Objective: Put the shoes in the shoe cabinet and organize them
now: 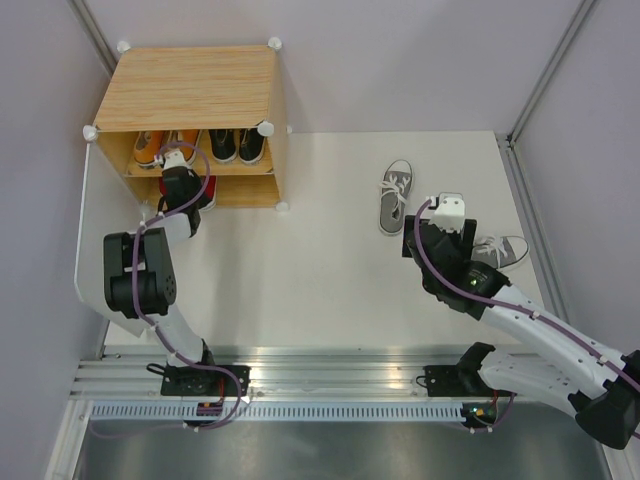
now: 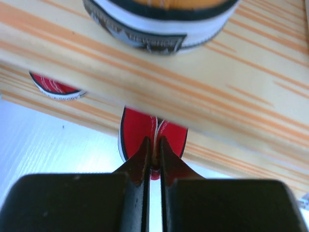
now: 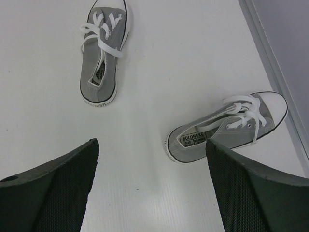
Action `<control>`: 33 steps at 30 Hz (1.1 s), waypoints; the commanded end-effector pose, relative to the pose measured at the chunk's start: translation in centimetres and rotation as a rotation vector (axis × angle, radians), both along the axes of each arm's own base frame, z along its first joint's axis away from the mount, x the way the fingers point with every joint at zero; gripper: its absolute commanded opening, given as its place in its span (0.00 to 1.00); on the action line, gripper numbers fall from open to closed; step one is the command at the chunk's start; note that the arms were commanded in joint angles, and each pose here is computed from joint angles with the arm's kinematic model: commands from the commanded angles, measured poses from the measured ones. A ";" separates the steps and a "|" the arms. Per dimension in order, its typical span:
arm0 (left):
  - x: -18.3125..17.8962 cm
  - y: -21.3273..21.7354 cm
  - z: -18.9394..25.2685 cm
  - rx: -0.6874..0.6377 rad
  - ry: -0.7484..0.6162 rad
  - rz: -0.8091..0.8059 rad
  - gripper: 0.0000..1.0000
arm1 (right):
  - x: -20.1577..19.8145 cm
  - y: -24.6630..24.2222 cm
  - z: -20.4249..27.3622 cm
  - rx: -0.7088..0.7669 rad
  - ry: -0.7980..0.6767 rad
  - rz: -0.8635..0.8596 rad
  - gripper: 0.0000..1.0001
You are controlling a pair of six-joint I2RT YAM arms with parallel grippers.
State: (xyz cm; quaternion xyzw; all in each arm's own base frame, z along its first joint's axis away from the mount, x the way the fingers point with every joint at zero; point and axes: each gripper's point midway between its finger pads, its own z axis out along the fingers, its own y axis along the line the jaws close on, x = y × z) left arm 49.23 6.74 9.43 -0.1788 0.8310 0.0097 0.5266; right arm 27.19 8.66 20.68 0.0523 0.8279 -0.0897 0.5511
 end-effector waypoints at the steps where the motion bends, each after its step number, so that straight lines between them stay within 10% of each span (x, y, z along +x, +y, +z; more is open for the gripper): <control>1: -0.5 -1.4 3.1 0.029 -0.062 -0.086 0.02 | 0.4 0.3 0.6 0.020 -0.028 0.020 0.95; 33: 5.0 5.2 4.2 -0.026 -0.248 0.226 0.02 | 0.8 0.0 0.3 -0.004 -0.007 -0.004 0.95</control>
